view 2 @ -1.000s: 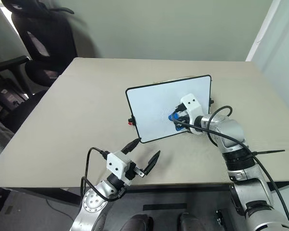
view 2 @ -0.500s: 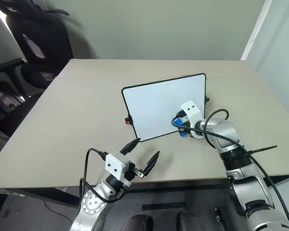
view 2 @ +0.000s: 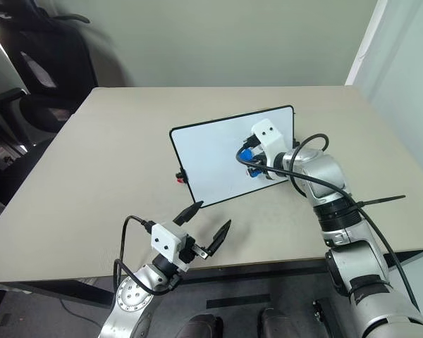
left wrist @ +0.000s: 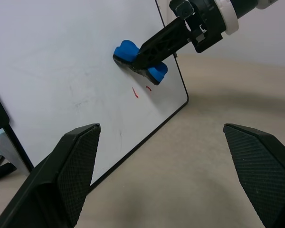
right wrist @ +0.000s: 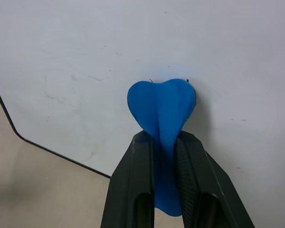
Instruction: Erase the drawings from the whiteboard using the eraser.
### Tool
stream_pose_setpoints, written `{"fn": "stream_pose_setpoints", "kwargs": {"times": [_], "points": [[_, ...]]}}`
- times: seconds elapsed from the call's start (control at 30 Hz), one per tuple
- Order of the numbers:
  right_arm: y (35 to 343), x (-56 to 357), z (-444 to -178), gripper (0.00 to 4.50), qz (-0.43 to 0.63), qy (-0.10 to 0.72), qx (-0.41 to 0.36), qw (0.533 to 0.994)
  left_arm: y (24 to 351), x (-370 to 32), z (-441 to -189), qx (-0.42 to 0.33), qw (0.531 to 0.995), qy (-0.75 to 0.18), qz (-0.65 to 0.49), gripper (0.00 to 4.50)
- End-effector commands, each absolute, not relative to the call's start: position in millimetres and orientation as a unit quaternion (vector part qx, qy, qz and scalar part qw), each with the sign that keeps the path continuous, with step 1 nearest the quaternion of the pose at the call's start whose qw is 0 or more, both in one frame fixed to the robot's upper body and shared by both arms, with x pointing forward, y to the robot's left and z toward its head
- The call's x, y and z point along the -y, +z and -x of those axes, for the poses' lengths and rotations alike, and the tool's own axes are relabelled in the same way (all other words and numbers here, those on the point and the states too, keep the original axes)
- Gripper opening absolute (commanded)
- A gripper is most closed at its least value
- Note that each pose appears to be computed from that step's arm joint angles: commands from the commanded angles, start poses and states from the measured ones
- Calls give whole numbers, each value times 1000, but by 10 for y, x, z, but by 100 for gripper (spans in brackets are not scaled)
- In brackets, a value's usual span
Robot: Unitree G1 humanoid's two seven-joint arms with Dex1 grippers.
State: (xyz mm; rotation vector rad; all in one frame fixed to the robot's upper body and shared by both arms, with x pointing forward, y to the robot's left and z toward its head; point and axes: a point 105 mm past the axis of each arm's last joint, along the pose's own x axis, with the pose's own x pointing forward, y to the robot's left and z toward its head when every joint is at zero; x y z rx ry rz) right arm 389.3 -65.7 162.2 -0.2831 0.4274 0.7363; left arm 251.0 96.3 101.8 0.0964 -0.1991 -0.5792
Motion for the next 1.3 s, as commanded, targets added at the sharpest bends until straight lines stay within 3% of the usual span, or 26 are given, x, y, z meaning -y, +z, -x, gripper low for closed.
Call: {"fn": "stream_pose_setpoints", "kwargs": {"times": [0.03, 0.13, 0.27, 0.5, 0.7, 1.07, 1.2, 1.3], "points": [[1328, 670, -3856, 55, 143, 349, -243, 894, 1169, -943, -2478, 126, 948, -289, -47, 450], [1112, 699, -3818, 55, 144, 342, -272, 888, 1174, -951, -2468, 126, 948, -288, -48, 450], [1052, 713, -3812, 55, 139, 338, -282, 887, 1183, -962, -2461, 127, 948, -287, -49, 450], [1510, 763, -3947, 55, 127, 327, -218, 911, 1192, -979, -2464, 127, 948, -288, -50, 450], [1651, 891, -4007, 55, 125, 302, -206, 922, 1191, -979, -2471, 126, 948, -289, -48, 450], [1039, 900, -3899, 55, 149, 300, -296, 894, 1196, -966, -2460, 127, 947, -290, -48, 450], [1068, 979, -3963, 55, 150, 285, -291, 901, 1205, -983, -2464, 128, 948, -287, -50, 450], [1277, 982, -4033, 55, 139, 285, -256, 913, 1208, -995, -2466, 129, 948, -285, -51, 450]]}}
